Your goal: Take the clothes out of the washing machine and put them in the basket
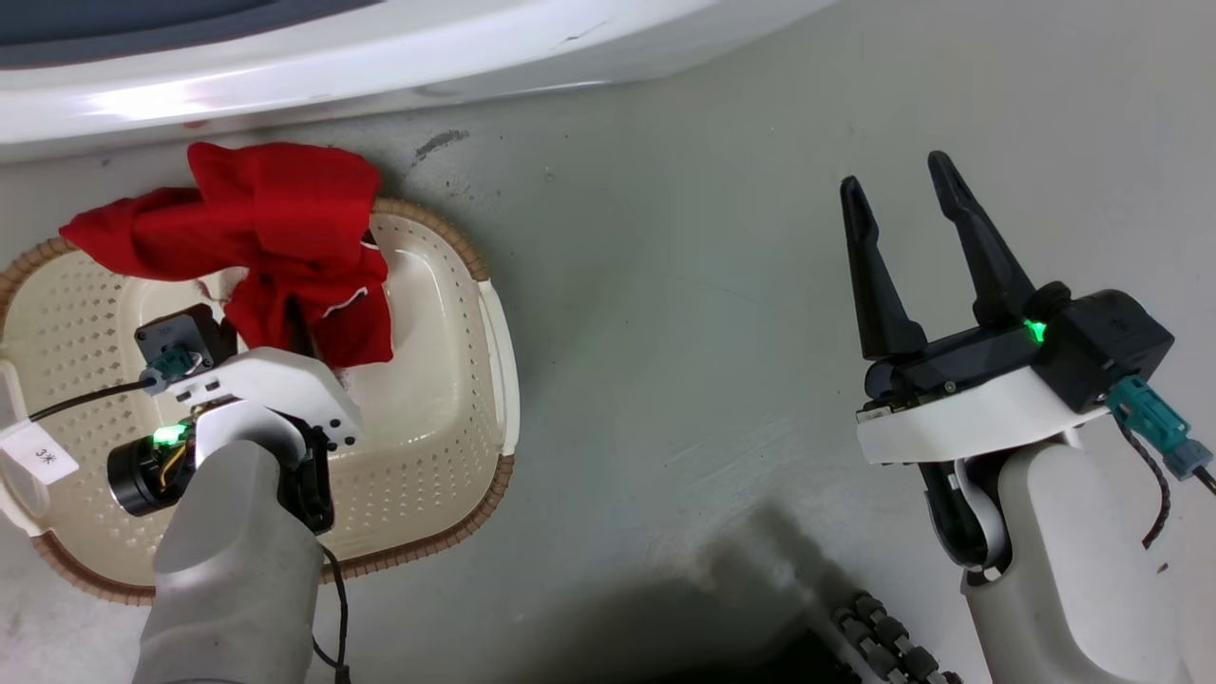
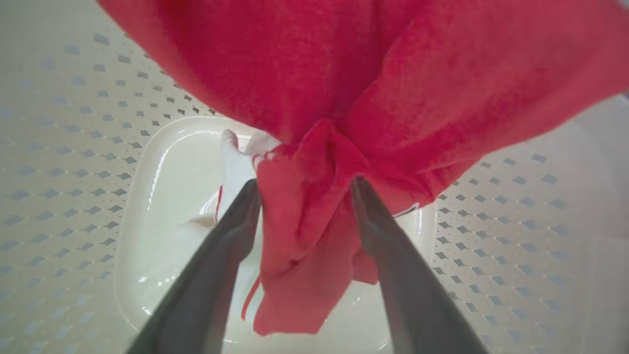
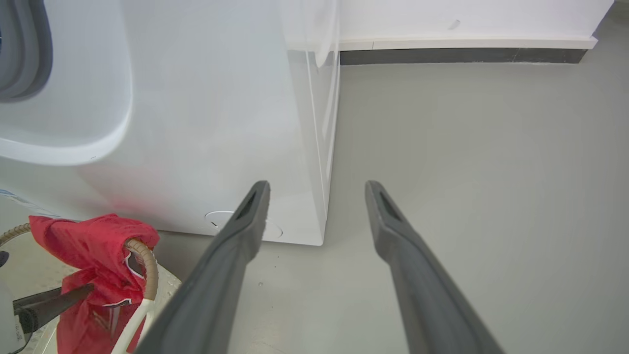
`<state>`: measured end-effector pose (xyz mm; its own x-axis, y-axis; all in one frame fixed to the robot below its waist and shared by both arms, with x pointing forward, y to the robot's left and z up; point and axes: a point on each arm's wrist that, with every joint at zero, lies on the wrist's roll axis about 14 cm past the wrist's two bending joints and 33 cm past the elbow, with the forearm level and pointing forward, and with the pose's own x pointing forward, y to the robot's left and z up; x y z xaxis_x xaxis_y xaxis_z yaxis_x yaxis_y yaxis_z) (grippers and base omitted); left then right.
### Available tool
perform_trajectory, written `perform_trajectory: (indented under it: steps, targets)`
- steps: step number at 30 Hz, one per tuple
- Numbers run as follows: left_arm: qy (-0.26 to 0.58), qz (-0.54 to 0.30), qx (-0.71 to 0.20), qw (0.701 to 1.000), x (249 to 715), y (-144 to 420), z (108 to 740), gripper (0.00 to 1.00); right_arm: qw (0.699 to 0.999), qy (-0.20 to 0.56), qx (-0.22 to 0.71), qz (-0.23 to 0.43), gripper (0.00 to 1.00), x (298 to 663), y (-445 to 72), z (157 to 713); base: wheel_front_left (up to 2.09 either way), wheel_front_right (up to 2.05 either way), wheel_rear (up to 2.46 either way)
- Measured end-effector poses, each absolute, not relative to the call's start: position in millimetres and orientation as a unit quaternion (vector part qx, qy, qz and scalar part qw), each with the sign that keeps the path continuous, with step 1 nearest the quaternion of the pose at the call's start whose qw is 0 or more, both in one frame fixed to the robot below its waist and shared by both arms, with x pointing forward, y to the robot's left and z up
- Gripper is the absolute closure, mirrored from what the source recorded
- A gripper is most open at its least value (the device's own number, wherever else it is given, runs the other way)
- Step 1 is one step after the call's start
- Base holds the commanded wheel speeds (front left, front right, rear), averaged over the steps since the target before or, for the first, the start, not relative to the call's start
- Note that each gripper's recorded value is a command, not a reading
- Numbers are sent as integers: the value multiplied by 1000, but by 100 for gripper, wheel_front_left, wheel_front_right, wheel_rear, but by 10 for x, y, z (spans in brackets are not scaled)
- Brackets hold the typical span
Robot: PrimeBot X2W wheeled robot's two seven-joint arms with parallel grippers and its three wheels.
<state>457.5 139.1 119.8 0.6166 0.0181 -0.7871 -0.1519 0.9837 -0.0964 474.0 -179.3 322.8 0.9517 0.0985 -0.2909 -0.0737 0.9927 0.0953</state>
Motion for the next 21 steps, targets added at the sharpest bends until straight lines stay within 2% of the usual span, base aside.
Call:
perform_trajectory:
  steps: [9, 21]
  targets:
    - [385, 27, -94, 918, 4545, 1341, 1778, 0, 994, 93, 25, 43, 0, 4777, -1821, 3751, 0, 0, 0]
    - [229, -15, -65, 971, 4451, 1423, 3156, 0, 999, 10, 11, 34, 0, 4405, -1841, 4606, 0, 0, 0]
